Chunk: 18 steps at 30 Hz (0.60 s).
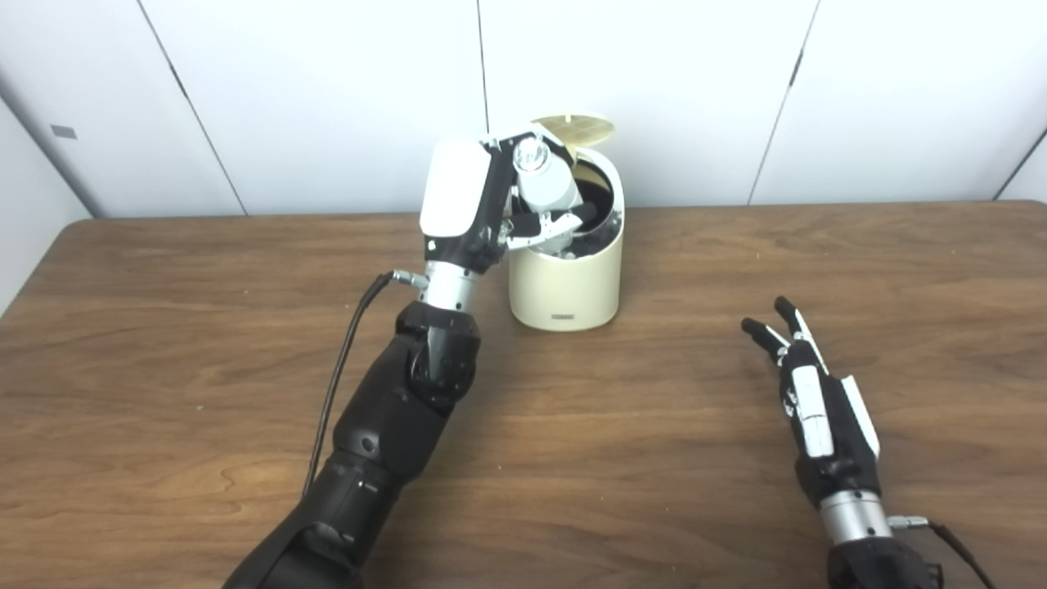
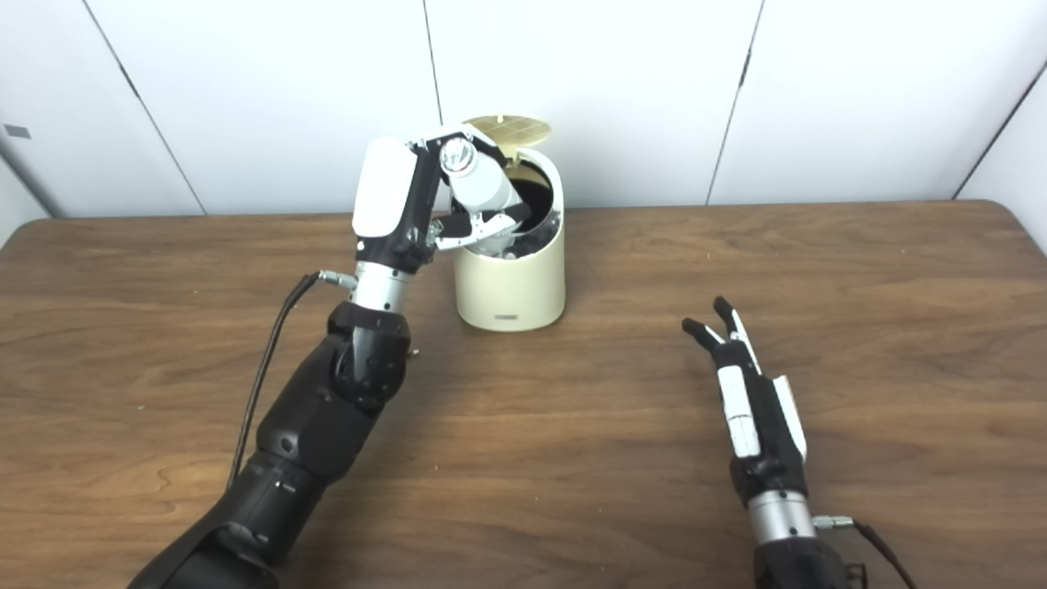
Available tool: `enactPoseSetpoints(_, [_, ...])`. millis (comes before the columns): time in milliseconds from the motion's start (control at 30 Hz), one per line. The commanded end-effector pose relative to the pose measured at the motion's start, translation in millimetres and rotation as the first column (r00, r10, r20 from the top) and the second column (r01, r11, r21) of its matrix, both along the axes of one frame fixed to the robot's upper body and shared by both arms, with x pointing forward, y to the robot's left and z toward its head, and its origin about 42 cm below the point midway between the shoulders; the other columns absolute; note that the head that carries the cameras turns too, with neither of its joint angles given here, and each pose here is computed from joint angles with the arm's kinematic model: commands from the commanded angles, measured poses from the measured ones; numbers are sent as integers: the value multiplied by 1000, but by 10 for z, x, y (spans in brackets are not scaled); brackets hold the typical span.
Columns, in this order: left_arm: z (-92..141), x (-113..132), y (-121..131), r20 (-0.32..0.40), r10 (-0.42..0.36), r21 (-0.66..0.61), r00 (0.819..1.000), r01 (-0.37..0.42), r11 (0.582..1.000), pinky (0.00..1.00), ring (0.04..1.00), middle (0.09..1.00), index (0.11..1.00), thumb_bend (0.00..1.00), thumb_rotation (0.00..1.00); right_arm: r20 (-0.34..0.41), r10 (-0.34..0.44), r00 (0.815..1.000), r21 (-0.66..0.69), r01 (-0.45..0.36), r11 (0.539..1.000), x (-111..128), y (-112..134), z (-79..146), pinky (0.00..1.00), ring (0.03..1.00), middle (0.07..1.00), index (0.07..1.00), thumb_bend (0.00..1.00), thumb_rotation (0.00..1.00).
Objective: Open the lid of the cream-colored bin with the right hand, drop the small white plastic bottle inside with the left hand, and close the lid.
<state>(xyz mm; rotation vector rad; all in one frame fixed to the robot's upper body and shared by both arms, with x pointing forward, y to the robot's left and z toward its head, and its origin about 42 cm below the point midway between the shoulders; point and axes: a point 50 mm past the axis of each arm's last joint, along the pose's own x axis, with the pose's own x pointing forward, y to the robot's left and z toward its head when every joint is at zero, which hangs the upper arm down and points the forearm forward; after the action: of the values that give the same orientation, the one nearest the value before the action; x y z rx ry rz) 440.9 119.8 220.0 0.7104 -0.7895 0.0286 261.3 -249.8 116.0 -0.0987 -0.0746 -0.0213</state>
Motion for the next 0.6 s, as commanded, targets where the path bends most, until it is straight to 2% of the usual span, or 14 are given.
enactPoseSetpoints(0, [249, 61, -57, 100, -40, -5, 994, 41, 999, 344, 405, 495, 471, 475, 0, -65, 21, 998, 35, -19, 999, -76, 54, -196, 1000, 927, 852, 963, 502, 1000])
enactPoseSetpoints(167, [235, 60, -45, 102, -43, 3, 994, 42, 999, 340, 411, 491, 466, 475, 0, -66, 21, 998, 37, -19, 999, -78, 50, -194, 1000, 922, 843, 964, 536, 1000])
enactPoseSetpoints(267, [233, 56, -42, 103, -44, 7, 994, 43, 999, 344, 419, 496, 456, 475, 0, -69, 23, 997, 43, -20, 999, -86, 49, -187, 1000, 936, 854, 970, 513, 1000])
enactPoseSetpoints(433, [245, 51, -39, 109, -28, 1, 994, 28, 1000, 345, 416, 505, 459, 475, 0, -76, 15, 997, 31, -13, 999, -85, 37, -192, 1000, 931, 848, 973, 536, 1000])
enactPoseSetpoints(567, [262, 45, -38, 95, -3, -3, 996, 3, 1000, 308, 406, 536, 513, 471, 0, -72, 15, 997, 21, -13, 1000, -75, 23, -205, 1000, 927, 843, 974, 519, 1000])
